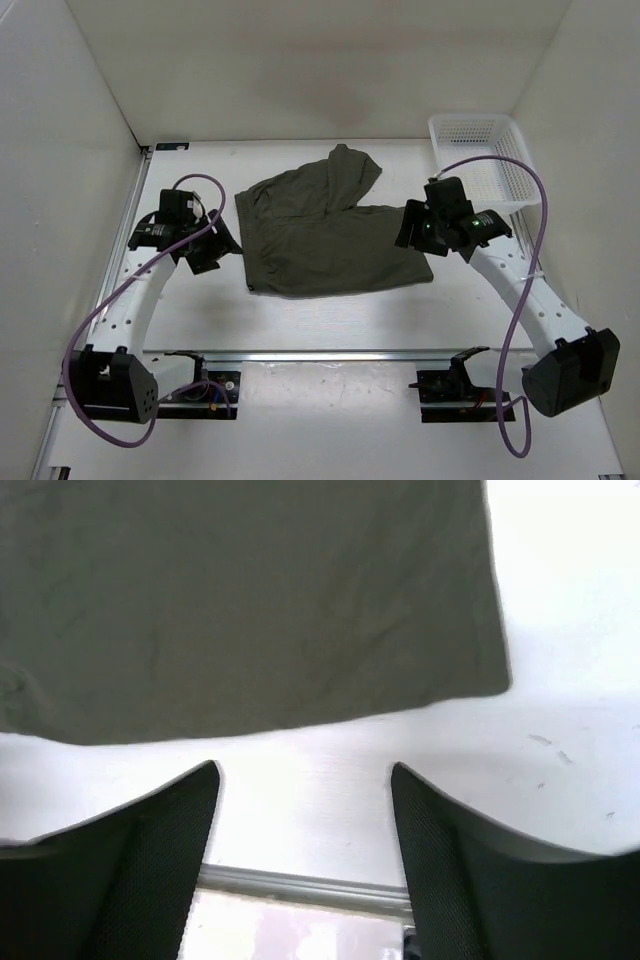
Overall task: Fold and stack the shorts
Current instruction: Move the shorts to the center of the board, then flatten the shorts out
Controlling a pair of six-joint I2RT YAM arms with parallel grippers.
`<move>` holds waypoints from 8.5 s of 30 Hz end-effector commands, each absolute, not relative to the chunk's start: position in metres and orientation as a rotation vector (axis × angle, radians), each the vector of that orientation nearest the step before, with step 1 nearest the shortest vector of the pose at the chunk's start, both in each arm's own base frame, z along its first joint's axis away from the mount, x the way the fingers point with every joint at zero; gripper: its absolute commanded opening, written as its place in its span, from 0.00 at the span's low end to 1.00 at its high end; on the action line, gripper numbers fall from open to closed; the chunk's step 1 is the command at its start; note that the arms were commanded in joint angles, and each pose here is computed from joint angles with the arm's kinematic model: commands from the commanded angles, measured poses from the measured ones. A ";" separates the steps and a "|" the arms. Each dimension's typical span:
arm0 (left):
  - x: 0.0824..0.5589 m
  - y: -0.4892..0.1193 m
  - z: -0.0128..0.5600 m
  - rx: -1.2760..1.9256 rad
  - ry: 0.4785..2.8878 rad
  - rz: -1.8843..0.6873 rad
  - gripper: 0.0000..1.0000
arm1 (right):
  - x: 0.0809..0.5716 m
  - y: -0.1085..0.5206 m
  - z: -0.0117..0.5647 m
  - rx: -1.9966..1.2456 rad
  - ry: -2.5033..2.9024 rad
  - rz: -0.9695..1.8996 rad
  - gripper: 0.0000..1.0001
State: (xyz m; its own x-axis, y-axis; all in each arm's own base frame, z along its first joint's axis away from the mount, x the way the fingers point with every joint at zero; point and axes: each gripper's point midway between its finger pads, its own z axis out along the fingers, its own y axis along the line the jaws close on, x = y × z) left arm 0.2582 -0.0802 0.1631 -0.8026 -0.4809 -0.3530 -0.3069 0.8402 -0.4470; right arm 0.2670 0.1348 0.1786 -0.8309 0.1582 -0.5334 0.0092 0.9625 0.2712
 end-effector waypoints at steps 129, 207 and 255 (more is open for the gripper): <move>0.257 -0.162 0.132 -1.122 2.496 -0.874 0.86 | 0.296 0.093 0.064 0.667 2.598 0.512 0.00; 0.363 -0.066 0.415 -0.825 1.876 -0.427 0.10 | 0.364 0.114 0.297 0.300 2.206 0.670 0.00; 0.521 -0.111 0.193 -0.355 2.503 -0.553 0.10 | 0.532 0.112 0.233 0.106 2.229 0.393 0.00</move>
